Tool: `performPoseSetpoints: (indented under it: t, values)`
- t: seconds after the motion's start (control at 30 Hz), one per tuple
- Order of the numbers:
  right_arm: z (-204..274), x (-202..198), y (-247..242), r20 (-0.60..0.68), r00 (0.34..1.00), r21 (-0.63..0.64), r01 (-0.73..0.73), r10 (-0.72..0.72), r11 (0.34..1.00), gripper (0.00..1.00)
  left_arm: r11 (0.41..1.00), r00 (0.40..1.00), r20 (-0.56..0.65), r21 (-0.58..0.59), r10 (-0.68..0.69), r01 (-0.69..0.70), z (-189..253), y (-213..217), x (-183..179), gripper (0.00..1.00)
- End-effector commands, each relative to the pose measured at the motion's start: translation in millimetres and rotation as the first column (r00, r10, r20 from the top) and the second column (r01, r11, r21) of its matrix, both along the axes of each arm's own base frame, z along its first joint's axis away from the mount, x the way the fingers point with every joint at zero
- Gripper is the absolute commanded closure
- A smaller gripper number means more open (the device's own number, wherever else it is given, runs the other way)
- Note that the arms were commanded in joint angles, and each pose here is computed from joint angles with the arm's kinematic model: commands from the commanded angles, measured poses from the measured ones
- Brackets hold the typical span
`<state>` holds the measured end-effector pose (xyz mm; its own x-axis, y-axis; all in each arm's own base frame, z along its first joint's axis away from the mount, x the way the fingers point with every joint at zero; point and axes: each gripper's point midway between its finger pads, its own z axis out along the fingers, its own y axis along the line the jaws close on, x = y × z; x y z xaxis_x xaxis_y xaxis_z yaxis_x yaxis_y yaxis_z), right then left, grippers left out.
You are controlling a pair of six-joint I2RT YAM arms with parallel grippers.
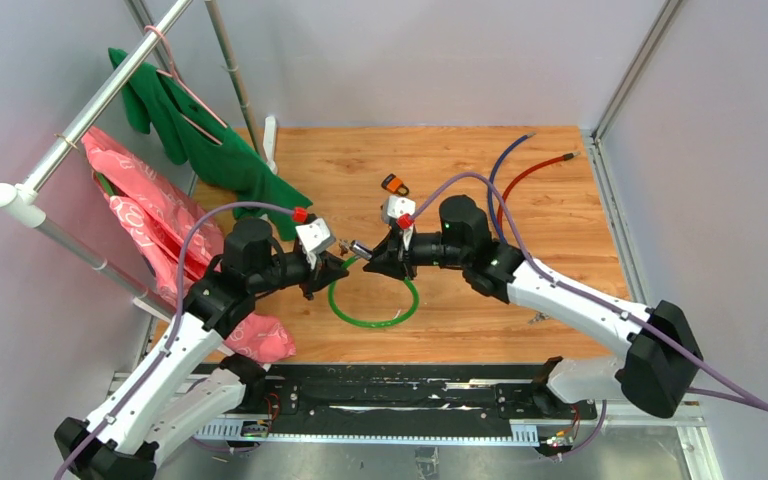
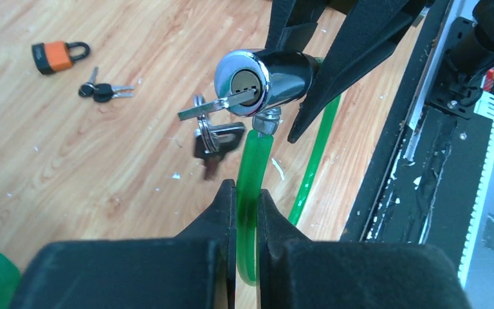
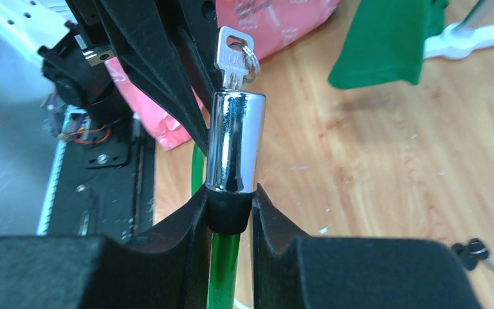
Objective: Lock with the key
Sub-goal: Lock the lock.
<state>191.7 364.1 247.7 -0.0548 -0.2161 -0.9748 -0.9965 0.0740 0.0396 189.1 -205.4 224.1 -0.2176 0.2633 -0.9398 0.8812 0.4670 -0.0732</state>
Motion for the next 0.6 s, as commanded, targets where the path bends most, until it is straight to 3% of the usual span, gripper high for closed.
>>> performPoseSetpoints:
  t: [0.0, 0.13, 0.4, 0.57]
  values:
    - [0, 11, 12, 0.171, 0.984, 0.103, 0.029, -0.046, 0.994, 1.0, 0.997, 0.98, 0.185, -0.025, -0.073, 0.079, 34, -11, 9, 1.0]
    - [-12, 18, 20, 0.166, 0.985, 0.086, 0.03, -0.044, 0.996, 1.0, 0.996, 0.965, 0.247, 0.002, -0.087, 0.089, 32, -14, 15, 1.0]
    - [-51, 15, 17, 0.161, 0.987, -0.002, 0.004, -0.003, 1.0, 1.0, 0.998, 0.99, 0.134, -0.039, -0.044, 0.05, -10, -16, 13, 1.0]
    - [-70, 12, 11, 0.146, 0.989, -0.021, 0.026, -0.022, 0.999, 1.0, 0.997, 0.986, 0.164, -0.058, -0.037, 0.047, -17, -18, 16, 1.0]
